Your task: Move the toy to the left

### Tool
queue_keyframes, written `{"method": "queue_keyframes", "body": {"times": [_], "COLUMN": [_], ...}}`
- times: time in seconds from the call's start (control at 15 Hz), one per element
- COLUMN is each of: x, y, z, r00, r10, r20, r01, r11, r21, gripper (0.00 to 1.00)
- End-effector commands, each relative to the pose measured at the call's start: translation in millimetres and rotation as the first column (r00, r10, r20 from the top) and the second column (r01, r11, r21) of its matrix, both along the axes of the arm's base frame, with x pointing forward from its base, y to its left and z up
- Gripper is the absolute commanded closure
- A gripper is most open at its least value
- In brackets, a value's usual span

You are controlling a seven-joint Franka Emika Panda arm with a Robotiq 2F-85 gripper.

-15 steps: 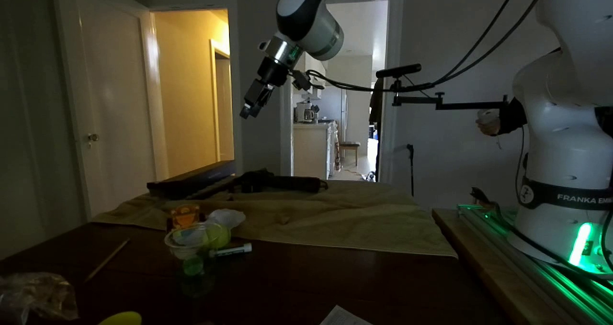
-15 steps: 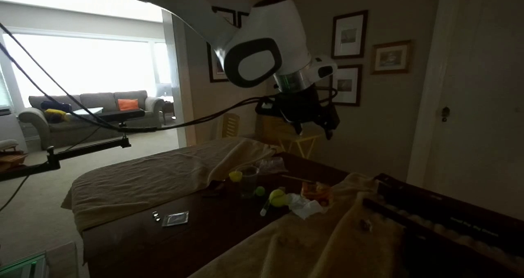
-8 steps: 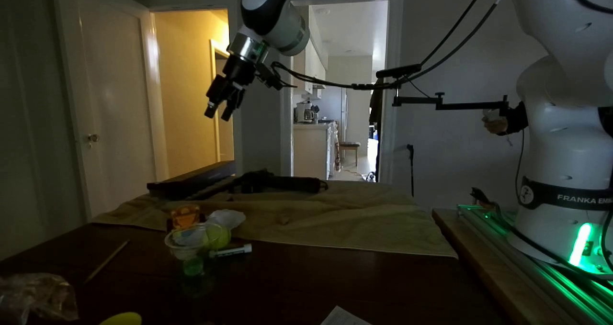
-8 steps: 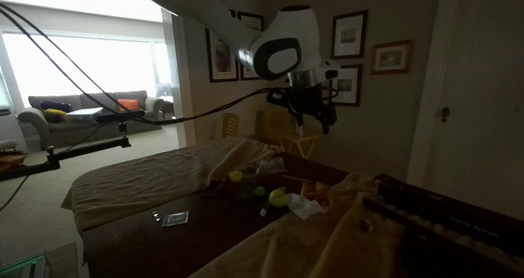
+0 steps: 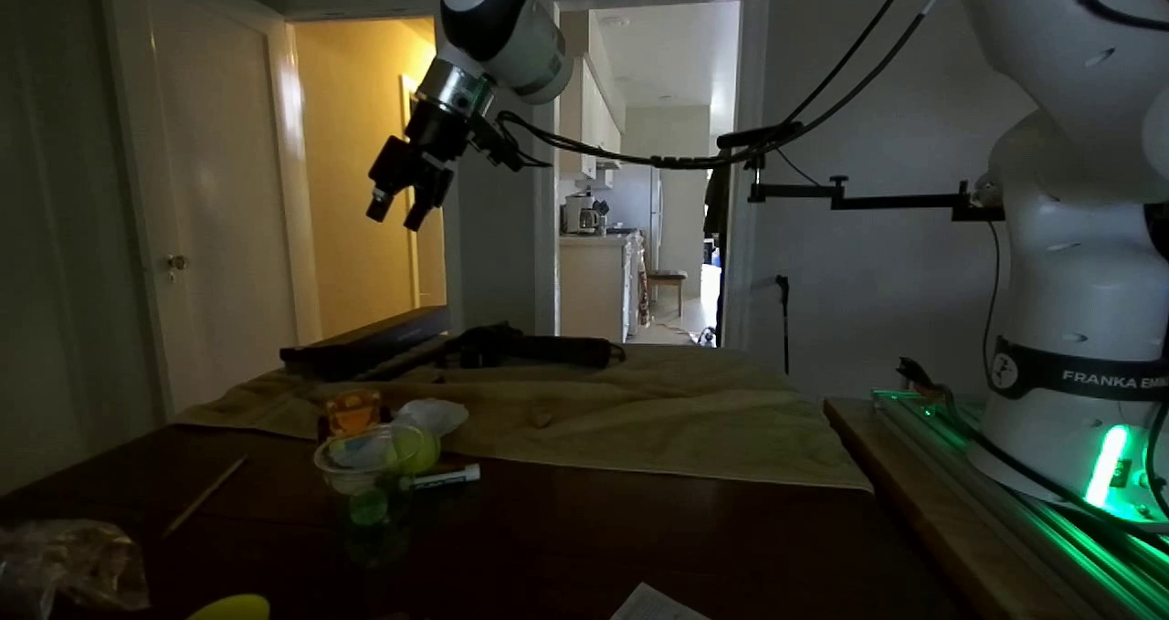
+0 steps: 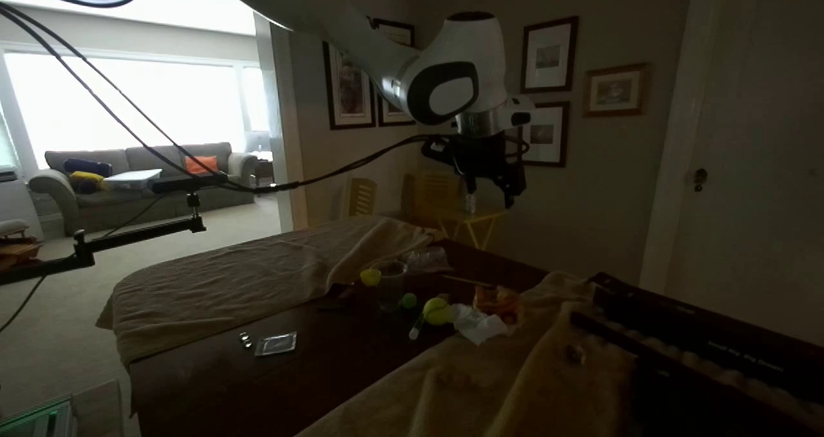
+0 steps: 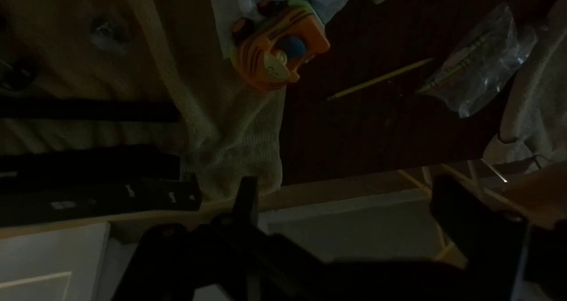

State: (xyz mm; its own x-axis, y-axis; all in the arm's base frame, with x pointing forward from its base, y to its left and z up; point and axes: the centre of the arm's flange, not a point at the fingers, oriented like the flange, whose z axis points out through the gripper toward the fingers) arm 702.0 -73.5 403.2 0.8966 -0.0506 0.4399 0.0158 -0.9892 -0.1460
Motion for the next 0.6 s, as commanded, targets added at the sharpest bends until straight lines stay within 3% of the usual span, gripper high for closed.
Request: {"method": "queue_keyframes", "body": {"times": [0.0, 0.27, 0.53], "x": [-14.1, -7.8, 2.3], "y": [20.6, 33.4, 24.0], "z": [-15.3, -43.2, -69.8], "r00": [0.983, 0.927, 0.829], "r10": [-0.164, -0.328, -0.485], "r20": [-0.082, -0.181, -0.277], "r01": [0.17, 0.356, 0.538], "r11": [0.982, 0.922, 0.827], "r21": [0.083, 0.152, 0.164], "gripper": [0.0, 0.0, 0.0]}}
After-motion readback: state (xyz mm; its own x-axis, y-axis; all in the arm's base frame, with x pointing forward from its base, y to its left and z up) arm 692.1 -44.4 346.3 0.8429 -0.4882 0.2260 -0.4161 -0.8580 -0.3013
